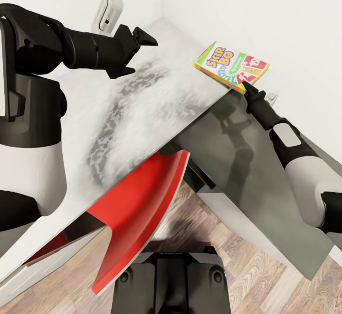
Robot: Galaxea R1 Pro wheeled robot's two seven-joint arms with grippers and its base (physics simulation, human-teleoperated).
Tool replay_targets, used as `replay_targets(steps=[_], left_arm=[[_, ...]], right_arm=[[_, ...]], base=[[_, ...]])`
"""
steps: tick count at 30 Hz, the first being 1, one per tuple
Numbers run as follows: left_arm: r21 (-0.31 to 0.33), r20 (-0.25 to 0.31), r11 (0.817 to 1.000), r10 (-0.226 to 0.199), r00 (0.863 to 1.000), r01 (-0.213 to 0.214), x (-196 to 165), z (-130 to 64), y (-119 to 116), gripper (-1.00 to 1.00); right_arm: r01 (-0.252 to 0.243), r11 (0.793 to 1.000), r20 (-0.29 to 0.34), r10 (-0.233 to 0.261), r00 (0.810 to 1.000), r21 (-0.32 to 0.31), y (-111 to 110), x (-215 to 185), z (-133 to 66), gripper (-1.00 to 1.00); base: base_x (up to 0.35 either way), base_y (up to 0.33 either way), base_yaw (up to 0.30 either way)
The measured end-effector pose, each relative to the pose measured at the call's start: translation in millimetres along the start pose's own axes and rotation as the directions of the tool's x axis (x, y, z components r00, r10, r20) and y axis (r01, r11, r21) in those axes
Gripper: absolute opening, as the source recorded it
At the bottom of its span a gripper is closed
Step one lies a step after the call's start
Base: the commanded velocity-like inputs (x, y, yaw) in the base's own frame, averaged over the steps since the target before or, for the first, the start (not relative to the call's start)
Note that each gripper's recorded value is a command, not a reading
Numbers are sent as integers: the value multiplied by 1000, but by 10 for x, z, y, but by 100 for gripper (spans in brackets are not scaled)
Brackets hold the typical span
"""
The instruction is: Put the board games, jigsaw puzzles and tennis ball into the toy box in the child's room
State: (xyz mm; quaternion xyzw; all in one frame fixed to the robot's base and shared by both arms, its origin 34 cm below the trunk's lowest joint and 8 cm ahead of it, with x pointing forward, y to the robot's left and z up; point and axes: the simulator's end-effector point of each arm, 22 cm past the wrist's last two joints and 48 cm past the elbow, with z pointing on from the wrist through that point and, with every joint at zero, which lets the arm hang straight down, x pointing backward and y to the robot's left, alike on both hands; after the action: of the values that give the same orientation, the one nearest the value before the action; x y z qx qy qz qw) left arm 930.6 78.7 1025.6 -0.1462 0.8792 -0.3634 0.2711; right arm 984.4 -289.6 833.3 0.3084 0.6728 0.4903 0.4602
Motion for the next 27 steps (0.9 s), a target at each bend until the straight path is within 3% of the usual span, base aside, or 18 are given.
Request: replay_targets(steps=[12,27], left_arm=[[-10,3,1000,0,1000,0,-19,-12,57,100],[6,-46,1000,-30,998,31,18,-90,224,100]], right_arm=[[4,999,-15,-5,1000,-41,126,-28,-17,-100],[-35,993,-138,20,990,-111,456,130,-88,-100]], base=[[0,0,0],[0,0,0]])
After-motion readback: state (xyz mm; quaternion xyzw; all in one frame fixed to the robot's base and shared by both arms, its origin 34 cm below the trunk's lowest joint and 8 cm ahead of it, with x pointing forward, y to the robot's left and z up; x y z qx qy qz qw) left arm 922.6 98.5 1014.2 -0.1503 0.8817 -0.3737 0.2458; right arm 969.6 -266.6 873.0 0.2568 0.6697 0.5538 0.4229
